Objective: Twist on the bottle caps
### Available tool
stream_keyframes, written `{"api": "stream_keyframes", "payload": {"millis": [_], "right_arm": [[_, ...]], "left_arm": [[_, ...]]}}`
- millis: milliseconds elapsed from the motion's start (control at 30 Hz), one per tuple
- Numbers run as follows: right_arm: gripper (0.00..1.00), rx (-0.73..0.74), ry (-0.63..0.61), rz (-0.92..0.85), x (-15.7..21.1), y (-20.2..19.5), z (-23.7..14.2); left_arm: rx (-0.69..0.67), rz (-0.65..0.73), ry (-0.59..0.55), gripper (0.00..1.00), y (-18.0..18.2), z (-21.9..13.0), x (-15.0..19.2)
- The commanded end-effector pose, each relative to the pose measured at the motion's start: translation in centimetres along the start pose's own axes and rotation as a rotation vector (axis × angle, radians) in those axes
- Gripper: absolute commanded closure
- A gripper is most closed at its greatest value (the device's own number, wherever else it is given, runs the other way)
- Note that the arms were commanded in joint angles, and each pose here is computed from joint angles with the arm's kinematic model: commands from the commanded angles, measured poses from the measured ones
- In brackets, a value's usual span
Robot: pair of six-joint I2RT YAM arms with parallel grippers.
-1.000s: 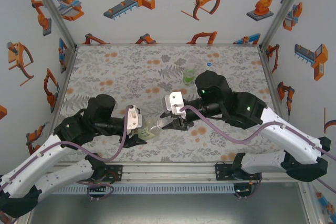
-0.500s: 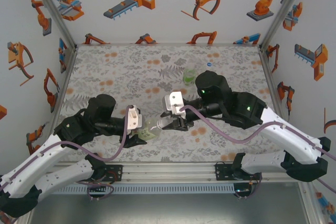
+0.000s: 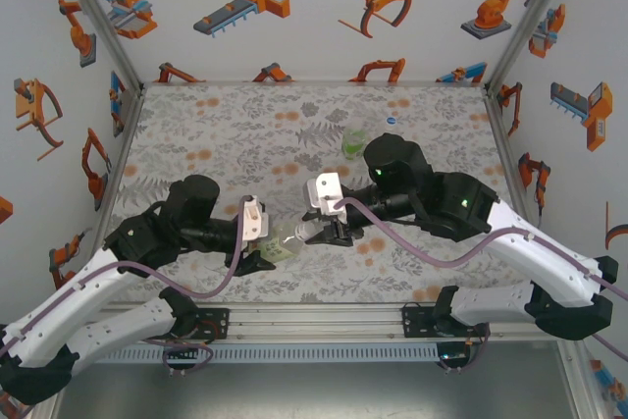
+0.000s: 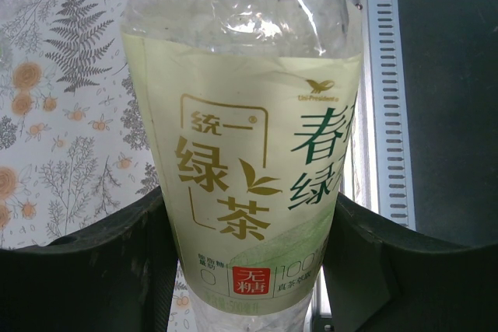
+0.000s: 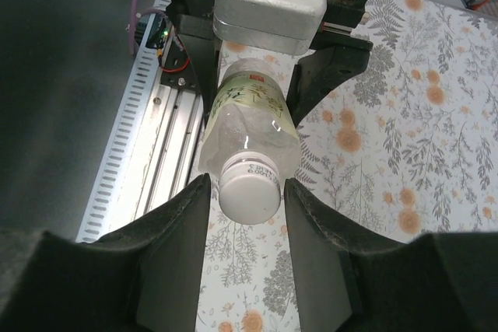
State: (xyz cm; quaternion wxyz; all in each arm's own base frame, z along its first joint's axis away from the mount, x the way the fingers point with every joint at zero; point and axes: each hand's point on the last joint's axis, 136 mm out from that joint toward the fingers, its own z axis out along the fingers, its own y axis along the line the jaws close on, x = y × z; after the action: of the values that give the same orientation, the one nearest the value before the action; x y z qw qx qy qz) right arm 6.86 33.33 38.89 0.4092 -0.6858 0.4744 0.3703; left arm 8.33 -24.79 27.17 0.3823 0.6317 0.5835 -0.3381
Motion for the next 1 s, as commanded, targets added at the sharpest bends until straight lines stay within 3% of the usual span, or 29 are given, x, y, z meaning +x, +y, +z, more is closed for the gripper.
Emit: {"api": "stream_keyframes", "payload": {"millis": [0, 200, 300, 567, 800, 867, 967], "right_arm": [[0.6, 0.014, 0.006, -0.003, 0.1, 0.2, -0.5], [0.76, 0.039, 0.021, 0.074, 0.6, -0.3, -0.3], [0.83, 0.098, 0.011, 0.221, 0.9, -1.3, -0.1], [0.97, 0.414, -0.073, 0.987, 4.8, -5.3, -0.8], [0.98, 0.59, -0.088, 1.737, 10.9, -4.4, -0.9], [0.98, 0.596, -0.112, 1.853, 11.7, -4.2, -0.7], [0.94, 0.613, -0.129, 1.876, 11.8, -4.3, -0.8]], "left_arm": [[0.014, 0.026, -0.042, 1.0, -0.3, -0.7, -1.6], [0.006, 0.03, -0.049, 1.0, -0.1, -0.7, -1.8], [-0.007, 0.033, -0.051, 1.0, 0.1, -0.7, -1.9], [-0.084, 0.032, -0.028, 1.0, 1.6, -0.5, -1.3], [-0.114, 0.041, -0.022, 1.0, 2.7, 0.3, -1.2], [-0.116, 0.04, -0.02, 1.0, 3.0, 0.6, -1.2], [-0.113, 0.036, -0.02, 1.0, 3.2, 1.0, -1.3]]}}
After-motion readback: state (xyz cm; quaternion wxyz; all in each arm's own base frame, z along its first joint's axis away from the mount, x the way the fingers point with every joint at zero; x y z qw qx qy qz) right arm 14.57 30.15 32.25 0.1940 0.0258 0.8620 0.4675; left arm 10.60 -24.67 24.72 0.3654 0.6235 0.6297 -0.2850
